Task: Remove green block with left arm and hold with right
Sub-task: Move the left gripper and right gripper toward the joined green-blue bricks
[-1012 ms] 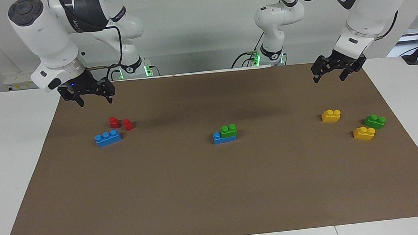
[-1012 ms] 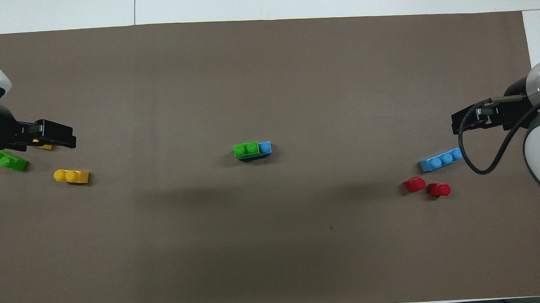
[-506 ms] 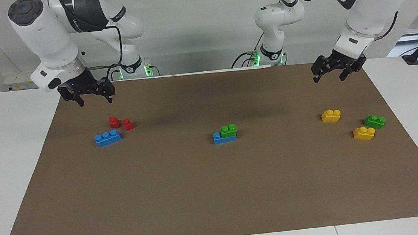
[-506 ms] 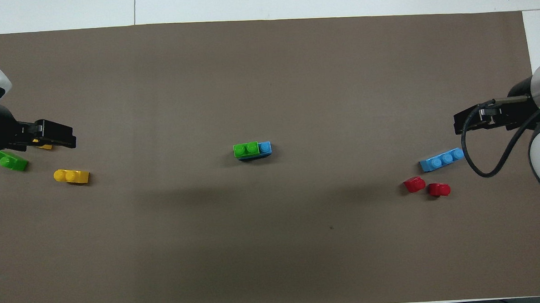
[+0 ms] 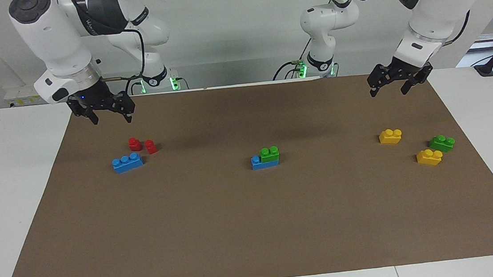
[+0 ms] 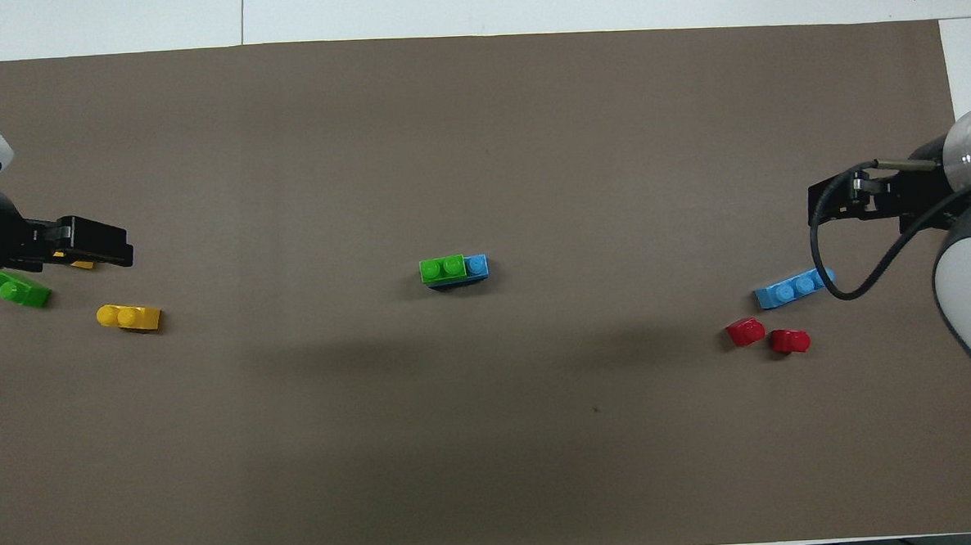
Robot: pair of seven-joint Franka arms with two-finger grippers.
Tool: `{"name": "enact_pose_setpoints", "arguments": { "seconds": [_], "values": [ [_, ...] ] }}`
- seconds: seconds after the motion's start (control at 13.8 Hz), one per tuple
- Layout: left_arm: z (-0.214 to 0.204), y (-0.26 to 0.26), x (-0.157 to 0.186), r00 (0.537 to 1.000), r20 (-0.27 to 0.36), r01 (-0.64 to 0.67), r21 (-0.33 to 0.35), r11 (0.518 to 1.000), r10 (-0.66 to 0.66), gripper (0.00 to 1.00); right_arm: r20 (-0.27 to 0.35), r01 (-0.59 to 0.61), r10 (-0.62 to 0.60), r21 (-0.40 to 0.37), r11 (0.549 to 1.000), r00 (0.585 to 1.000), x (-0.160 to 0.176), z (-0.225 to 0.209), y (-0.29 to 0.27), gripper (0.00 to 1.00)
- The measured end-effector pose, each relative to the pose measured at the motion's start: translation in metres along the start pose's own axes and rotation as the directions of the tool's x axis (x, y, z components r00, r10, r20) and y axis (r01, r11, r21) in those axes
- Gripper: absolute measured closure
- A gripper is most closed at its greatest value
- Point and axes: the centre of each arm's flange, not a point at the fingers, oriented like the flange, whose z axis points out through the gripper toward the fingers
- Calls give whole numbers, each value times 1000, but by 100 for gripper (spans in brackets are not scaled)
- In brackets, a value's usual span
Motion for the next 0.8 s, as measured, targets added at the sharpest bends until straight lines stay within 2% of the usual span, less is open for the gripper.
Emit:
{"name": "enact_pose_setpoints", "arguments": {
  "seconds": [0.07, 0.14, 0.36, 0.51, 0.65, 0.8],
  "values": [
    [-2, 0, -1, 1000, -3, 1, 0, 1000, -1, 0, 9, -85, 84, 20, 996, 996, -5, 8, -17, 2],
    [-3, -1, -2, 1000, -5, 2, 1, 1000, -2, 0, 30, -174, 173, 48, 983, 984, -10, 17, -35, 9],
    [-4, 0, -5, 999, -4, 36, 2, 999, -36, 0, 107, -416, 407, 93, 904, 907, -15, 49, -79, 10],
    [4, 8, -10, 993, 13, 119, 6, 993, -119, 0, 182, -559, 537, 106, 822, 824, -20, 72, -109, 10],
    [13, 30, -15, 975, 19, 222, 1, 975, -222, 0, 280, -677, 631, 103, 729, 723, -24, 97, -133, 10],
    [16, 57, -17, 918, 18, 396, -45, 917, -396, 0, 357, -766, 697, 91, 637, 622, -28, 120, -150, 10]
  ]
}}
